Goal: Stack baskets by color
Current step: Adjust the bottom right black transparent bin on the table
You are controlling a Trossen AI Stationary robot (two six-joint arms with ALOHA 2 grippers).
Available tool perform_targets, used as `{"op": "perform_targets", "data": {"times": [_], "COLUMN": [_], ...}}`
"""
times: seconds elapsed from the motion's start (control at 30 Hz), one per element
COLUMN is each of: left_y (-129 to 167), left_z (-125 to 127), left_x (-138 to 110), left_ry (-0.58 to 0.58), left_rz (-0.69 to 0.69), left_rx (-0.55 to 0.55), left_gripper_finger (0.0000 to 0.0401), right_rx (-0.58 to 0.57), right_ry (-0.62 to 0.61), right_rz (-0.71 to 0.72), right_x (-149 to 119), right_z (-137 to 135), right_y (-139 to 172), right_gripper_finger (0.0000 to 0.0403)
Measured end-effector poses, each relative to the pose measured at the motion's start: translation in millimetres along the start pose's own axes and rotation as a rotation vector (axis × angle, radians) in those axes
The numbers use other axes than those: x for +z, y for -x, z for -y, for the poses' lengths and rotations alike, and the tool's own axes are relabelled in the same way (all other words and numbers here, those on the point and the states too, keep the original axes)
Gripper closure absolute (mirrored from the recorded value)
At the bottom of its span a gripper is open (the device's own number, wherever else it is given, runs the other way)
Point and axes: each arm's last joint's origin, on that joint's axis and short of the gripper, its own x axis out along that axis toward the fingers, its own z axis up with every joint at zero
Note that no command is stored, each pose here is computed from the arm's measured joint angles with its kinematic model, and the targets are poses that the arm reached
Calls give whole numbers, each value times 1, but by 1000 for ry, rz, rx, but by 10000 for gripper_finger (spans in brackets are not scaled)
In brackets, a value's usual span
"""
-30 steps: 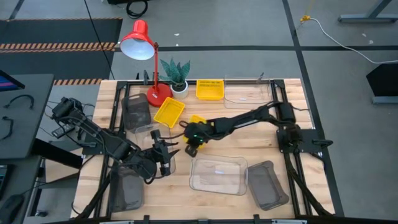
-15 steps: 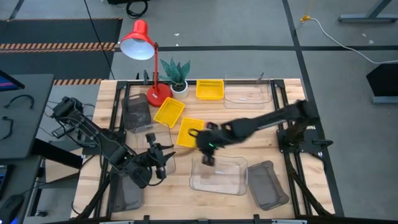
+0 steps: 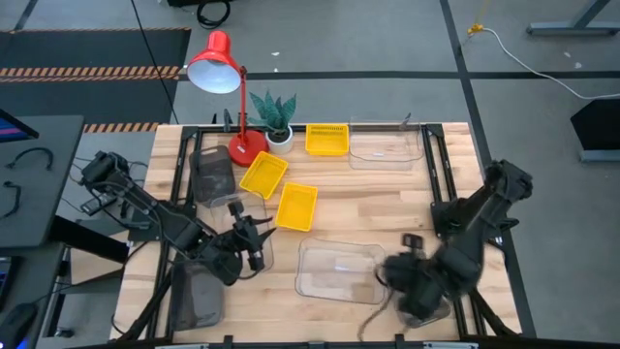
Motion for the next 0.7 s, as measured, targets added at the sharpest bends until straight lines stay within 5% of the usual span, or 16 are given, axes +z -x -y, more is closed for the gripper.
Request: {"op": "perform_targets", "data": {"times": [0.23,0.7], "left_y": [-14,-22], "left_z": [-9,-13], "left_x": [5,7], "left_ry": [9,32], "left_rz": [-5,-39], "left_rx": [44,-16], "left_gripper_finger": [284,284], "right_rx": [-82,-69], "right_ry": [-16,234], "right_rz": [-197,-422], "right_x": [-14,-14], "right_z": [3,41], "right_y": [-14,-87], "right_gripper_finger": [263,214]}}
